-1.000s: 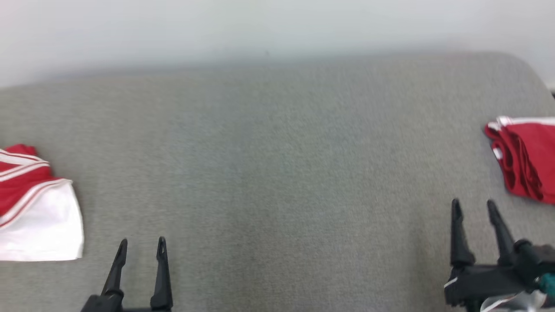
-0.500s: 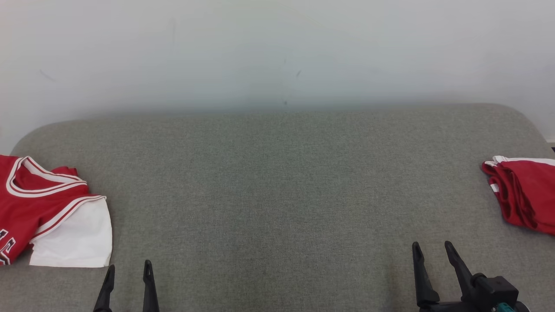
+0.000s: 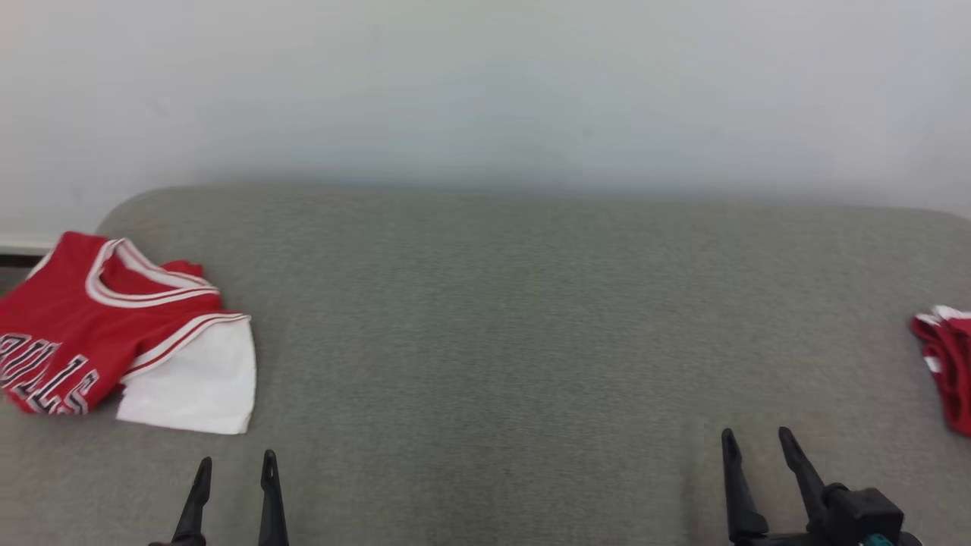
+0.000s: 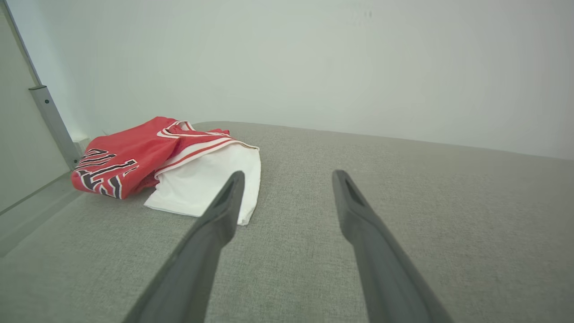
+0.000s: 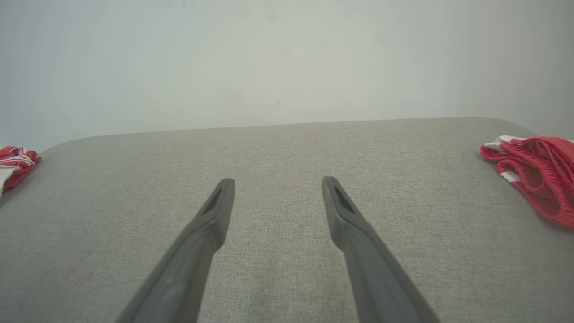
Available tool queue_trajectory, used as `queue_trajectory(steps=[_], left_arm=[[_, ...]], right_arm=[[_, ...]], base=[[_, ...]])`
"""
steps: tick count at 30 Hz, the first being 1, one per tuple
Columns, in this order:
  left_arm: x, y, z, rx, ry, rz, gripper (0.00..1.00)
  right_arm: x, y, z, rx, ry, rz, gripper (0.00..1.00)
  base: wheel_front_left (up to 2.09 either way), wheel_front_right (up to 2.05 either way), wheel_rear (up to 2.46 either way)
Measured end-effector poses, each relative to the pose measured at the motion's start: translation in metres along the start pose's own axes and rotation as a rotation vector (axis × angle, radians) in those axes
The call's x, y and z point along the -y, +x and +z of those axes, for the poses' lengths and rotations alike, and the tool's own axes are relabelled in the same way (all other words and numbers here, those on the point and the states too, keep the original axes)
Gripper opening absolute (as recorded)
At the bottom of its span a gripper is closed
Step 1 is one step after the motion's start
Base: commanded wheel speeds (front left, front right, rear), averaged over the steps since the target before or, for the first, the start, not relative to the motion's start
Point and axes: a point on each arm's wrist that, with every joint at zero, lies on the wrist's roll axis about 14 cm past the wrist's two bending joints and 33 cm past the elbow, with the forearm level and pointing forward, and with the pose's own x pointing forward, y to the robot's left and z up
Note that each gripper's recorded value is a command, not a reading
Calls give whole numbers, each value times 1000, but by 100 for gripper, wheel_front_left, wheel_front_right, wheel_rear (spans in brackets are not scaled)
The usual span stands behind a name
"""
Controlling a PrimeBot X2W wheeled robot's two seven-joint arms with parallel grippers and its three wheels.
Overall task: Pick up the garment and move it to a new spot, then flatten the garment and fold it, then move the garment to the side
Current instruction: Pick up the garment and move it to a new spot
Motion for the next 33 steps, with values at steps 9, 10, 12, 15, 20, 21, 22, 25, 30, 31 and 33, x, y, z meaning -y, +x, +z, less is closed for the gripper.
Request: queue_trajectory(steps=[9, 10, 12, 15, 20, 21, 22, 25, 30, 31, 33], left_arm=[[-55, -40, 7, 15, 34, 173, 100], [-62, -45, 7, 15, 38, 196, 100], [-76, -58, 9, 17, 41, 245, 100], [-96, -78, 10, 20, 48, 323, 100], [-120, -102, 16, 33, 56, 425, 100], [-124, -107, 16, 33, 56, 444, 100], [-127, -112, 16, 30, 57, 460, 100], [-133, -119, 16, 22, 62, 488, 100], [-131, -111, 21, 42, 46, 472, 100], [-129, -106, 25, 60, 33, 462, 100], [-126, -90, 32, 81, 28, 426, 100]], right_arm=[[-78, 26, -8, -25, 20, 231, 100], [-88, 28, -9, -29, 22, 260, 100], [-106, 32, -11, -38, 26, 314, 100], [-131, 38, -12, -42, 32, 384, 100], [-166, 46, -11, -43, 21, 480, 100], [-173, 47, -11, -43, 22, 499, 100], [-178, 48, -12, -46, 23, 512, 100], [-187, 50, -19, -62, 26, 537, 100], [-190, 49, -24, -74, 33, 548, 100], [-190, 48, -24, -73, 35, 548, 100], [-188, 48, -24, -73, 37, 544, 100]], base=[[0, 0, 0], [0, 0, 0], [0, 0, 0], [0, 0, 0], [0, 0, 0], [0, 0, 0], [0, 0, 0], [0, 0, 0], [0, 0, 0], [0, 0, 0], [0, 0, 0]])
